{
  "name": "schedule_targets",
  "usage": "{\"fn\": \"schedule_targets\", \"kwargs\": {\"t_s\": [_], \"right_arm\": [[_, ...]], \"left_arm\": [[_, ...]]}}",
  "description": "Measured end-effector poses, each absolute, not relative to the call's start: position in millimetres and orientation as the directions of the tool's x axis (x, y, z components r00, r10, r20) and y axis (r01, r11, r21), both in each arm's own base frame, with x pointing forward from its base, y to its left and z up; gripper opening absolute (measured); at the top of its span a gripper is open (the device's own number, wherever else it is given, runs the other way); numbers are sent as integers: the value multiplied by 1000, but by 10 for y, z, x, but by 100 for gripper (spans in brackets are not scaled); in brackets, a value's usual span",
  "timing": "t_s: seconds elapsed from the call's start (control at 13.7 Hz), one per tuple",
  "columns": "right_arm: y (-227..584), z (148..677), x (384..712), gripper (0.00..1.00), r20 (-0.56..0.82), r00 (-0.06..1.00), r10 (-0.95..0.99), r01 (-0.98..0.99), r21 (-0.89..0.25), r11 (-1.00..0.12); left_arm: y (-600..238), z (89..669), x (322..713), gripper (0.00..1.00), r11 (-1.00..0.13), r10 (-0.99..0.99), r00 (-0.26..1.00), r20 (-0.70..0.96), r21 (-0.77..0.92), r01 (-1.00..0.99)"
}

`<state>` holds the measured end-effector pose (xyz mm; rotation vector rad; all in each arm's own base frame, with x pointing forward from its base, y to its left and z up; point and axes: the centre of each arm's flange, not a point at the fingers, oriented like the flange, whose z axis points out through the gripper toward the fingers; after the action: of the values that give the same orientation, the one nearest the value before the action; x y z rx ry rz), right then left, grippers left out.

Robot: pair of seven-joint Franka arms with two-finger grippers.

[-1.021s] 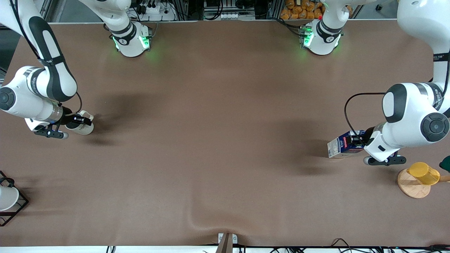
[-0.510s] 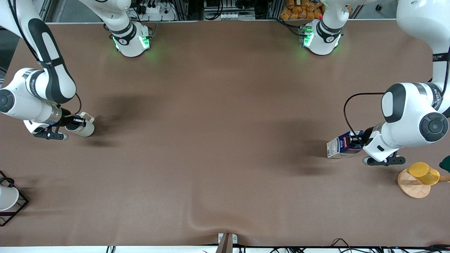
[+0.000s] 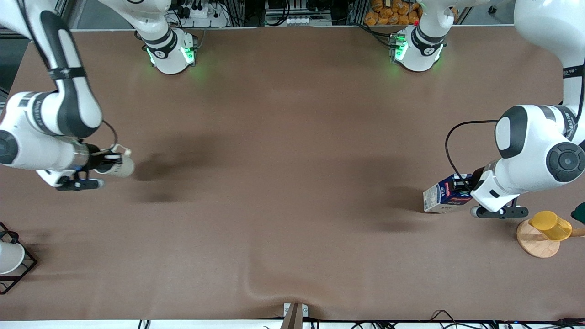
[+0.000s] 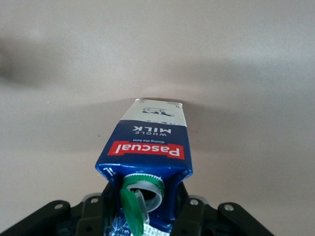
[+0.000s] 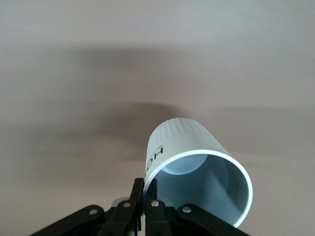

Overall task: Place milk next to cup
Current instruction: 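Carry the white mug with the right gripper to the table center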

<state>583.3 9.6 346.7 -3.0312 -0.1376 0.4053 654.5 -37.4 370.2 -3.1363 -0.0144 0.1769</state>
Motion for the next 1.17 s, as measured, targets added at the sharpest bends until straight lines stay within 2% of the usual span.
{"fn": "schedule_targets", "kwargs": {"t_s": [0.22, 0.36, 0.51, 0.73, 0.95, 1.17], "right_arm": [[1220, 3553, 5757, 4, -266, 960, 87, 47, -154, -987], [1829, 3666, 5680, 4, -282, 957, -70, -108, -123, -987], [2628, 3714, 5484, 4, -268, 958, -107, -137, -94, -986], [3580, 3477, 5191, 4, -203, 954, -218, -242, -98, -965], [4430, 3082, 4885, 4, -144, 905, -400, -417, -123, -901], [4804, 2955, 5029, 4, -141, 862, -487, -505, -149, -850]], "left_arm": [[-371, 3773, 6574, 47, -1000, 10, 995, -98, 0, 10], [-372, 3829, 6589, 47, -1000, 11, 996, -87, 1, 11], [-367, 3920, 6589, 47, -1000, 12, 997, -79, 1, 12], [-361, 4075, 6581, 47, -1000, 14, 998, -68, 1, 14], [-385, 4137, 6567, 47, -999, 33, 997, -65, 0, 33], [-546, 4138, 6554, 47, -998, 68, 995, -67, 4, 68]]}}
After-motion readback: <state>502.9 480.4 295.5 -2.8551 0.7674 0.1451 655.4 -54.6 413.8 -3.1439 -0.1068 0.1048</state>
